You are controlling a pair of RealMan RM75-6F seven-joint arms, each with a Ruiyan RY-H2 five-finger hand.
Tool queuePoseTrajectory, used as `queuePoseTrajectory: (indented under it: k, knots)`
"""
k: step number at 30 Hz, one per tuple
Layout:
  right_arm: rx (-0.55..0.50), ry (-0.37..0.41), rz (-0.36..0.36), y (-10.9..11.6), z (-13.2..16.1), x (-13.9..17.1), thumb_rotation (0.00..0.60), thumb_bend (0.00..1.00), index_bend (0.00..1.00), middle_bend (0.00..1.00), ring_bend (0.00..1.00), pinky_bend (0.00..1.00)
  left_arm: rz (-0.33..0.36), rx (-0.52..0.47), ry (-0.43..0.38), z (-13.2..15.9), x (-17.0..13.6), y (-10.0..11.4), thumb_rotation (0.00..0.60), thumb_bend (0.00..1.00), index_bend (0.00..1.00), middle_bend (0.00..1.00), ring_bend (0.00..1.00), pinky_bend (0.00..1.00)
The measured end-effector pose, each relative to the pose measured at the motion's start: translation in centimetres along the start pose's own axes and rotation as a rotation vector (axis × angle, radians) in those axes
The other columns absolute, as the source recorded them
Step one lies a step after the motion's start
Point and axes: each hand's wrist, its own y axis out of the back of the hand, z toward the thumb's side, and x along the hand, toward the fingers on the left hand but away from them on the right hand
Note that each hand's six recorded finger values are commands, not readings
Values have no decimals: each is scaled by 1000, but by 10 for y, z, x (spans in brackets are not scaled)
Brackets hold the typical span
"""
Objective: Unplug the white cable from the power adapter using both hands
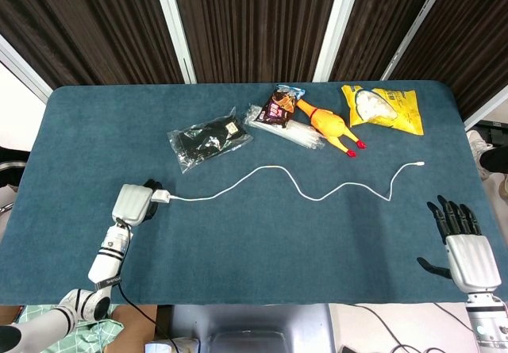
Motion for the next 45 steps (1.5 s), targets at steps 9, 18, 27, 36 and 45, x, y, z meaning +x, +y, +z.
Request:
queuePoseTrajectory:
  k: [9, 18, 27, 36, 45]
  knots:
    - [-1, 0, -20, 3, 0, 0, 600, 179, 0, 0, 0, 0, 39, -25, 7, 3, 1, 3, 600, 579, 710, 763, 956, 1000]
    - [-58, 225, 31, -25, 60, -20, 600, 179, 221, 0, 0, 0, 31, -101, -73, 23, -22, 13, 600, 628, 730, 807, 968, 1000]
    - [-149, 452, 38, -47, 176, -51, 600, 244, 499, 36, 0, 0, 41, -200, -157, 68, -61, 44, 600, 633, 735, 817, 975, 1000]
    - [-265, 516, -27, -45, 264, -71, 600, 269, 557, 58, 0, 0, 34, -208, -173, 97, -82, 52, 600, 638, 736, 818, 975, 1000]
    - [-297, 504, -28, -52, 303, -88, 600, 285, 582, 58, 0, 0, 50, -255, -170, 119, -88, 56, 600, 649, 736, 819, 975, 1000]
